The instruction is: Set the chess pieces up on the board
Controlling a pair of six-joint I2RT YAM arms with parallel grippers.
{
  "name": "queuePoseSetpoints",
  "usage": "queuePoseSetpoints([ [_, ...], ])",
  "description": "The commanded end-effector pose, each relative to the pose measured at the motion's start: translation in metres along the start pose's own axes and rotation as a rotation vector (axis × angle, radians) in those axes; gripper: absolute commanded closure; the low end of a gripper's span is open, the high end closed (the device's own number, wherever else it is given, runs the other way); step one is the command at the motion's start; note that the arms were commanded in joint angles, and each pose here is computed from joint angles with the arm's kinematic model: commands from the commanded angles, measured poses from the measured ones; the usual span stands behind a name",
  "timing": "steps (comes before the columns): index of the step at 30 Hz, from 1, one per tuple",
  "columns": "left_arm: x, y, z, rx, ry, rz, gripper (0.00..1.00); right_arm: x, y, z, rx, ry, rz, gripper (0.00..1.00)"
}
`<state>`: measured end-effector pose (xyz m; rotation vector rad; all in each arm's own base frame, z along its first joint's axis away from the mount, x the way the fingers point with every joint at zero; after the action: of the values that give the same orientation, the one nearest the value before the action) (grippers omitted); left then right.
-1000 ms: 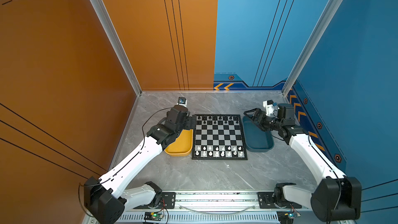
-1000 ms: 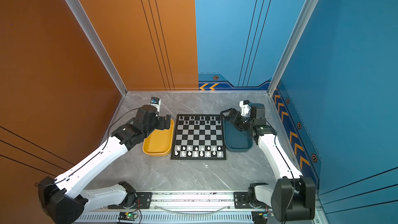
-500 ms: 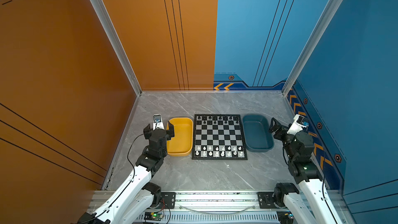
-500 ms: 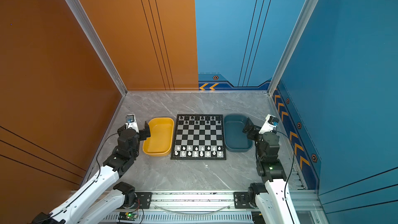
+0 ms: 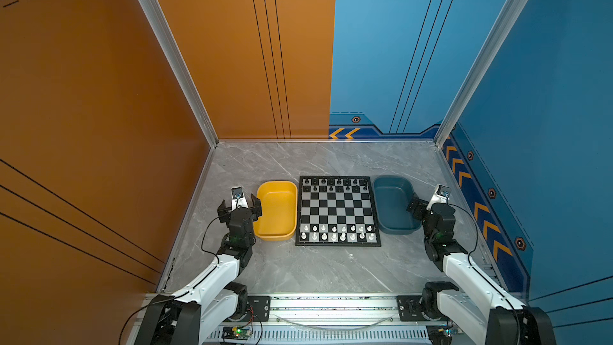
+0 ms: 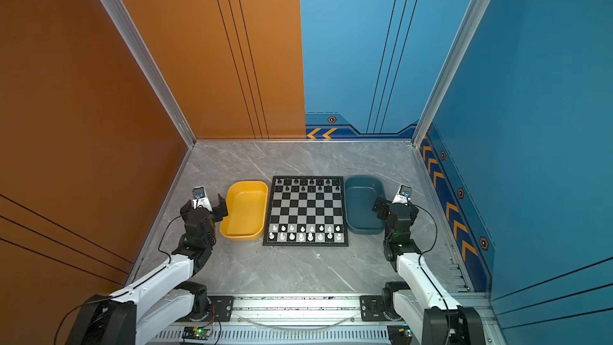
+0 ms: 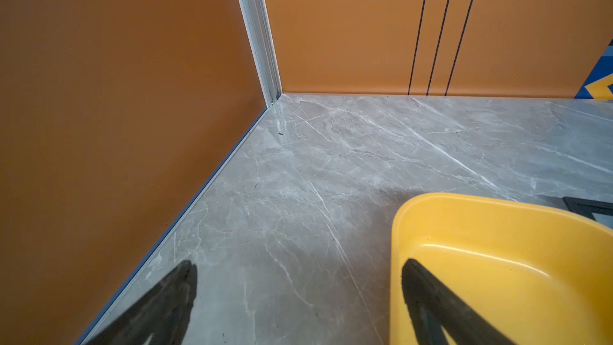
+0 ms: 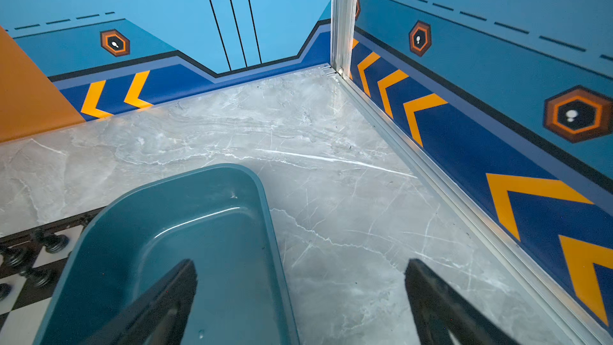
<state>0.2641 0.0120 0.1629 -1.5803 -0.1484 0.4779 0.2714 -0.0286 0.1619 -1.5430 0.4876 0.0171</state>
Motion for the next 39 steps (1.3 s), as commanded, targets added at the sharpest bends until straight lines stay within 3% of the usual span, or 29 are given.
queuePoseSetpoints([
  [1, 0.003, -0.009, -0.006, -0.012, 0.051, -0.063, 0.02, 0.01, -0.013, -0.004, -0.007, 0.049, -0.101, 0.0],
  [10, 0.028, 0.005, -0.02, 0.063, 0.059, 0.017, 0.02, 0.047, 0.007, 0.015, -0.051, -0.019, -0.035, 0.0],
  [28, 0.045, 0.026, -0.028, 0.03, 0.132, -0.028, 0.02, 0.059, 0.027, 0.035, -0.121, -0.091, -0.032, 0.0],
  [39, 0.055, 0.037, -0.036, 0.055, 0.156, 0.01, 0.02, 0.066, 0.026, 0.041, -0.152, -0.098, 0.007, 0.0],
])
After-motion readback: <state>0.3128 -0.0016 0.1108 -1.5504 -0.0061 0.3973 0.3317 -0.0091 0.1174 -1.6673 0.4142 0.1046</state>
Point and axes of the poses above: each gripper's point midway between its finger pads, its own x axis out along the fingers, its own z axis along the line the jaws close on, y = z × x, the point moved 6 cm from there along -x, back along the fingers, and after that the axes turned 7 degrees about -x, right-handed, at the moved point
